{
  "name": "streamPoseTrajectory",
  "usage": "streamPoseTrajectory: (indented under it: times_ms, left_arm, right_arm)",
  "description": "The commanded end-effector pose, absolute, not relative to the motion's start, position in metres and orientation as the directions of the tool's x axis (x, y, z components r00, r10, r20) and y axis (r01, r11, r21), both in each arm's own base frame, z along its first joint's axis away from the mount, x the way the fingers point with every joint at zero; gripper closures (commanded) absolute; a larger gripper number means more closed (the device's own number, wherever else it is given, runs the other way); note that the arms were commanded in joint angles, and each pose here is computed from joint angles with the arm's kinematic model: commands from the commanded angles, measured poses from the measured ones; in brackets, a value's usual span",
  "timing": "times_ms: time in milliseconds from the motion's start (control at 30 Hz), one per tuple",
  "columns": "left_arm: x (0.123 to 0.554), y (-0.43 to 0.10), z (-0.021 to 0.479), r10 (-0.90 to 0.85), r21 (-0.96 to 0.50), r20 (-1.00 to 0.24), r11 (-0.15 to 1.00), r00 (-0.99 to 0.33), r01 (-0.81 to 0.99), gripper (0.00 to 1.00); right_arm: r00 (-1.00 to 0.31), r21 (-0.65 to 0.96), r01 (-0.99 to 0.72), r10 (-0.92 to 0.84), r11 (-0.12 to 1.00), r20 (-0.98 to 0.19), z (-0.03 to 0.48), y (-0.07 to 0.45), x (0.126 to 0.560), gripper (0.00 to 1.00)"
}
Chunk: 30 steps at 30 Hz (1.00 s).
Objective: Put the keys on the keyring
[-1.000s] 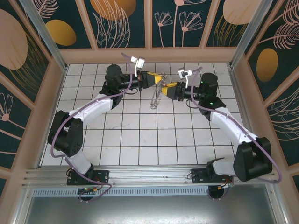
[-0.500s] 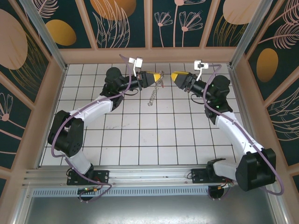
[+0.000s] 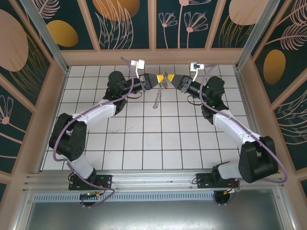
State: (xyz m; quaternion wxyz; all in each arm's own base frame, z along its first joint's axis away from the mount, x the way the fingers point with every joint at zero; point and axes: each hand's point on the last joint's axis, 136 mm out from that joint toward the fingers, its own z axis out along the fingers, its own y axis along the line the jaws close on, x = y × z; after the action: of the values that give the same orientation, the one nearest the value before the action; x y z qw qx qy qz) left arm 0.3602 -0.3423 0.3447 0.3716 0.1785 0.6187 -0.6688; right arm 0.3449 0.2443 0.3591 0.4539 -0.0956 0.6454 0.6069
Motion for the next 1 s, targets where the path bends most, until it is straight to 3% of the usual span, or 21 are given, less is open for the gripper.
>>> streamPoseTrajectory:
  times_ms: [0, 367, 567, 967]
  left_arm:
    - [0.364, -0.344, 0.343, -0.291, -0.682, -0.705, 0.028, -0.647, 0.731, 1.00]
    - [0.365, -0.346, 0.344, -0.289, -0.679, -0.706, 0.018, -0.647, 0.733, 1.00]
    - [0.364, -0.346, 0.346, -0.288, -0.676, -0.708, 0.014, -0.645, 0.737, 1.00]
    - [0.361, -0.345, 0.351, -0.288, -0.663, -0.718, 0.008, -0.633, 0.748, 1.00]
  right_arm:
    - [-0.507, 0.647, -0.730, 0.459, 0.221, -0.729, 0.386, 0.244, 0.342, 0.63]
    - [-0.533, 0.660, -0.722, 0.439, 0.209, -0.723, 0.378, 0.254, 0.346, 0.66]
    - [-0.537, 0.669, -0.709, 0.443, 0.224, -0.718, 0.369, 0.253, 0.348, 0.62]
    - [-0.566, 0.690, -0.689, 0.430, 0.222, -0.703, 0.355, 0.255, 0.349, 0.62]
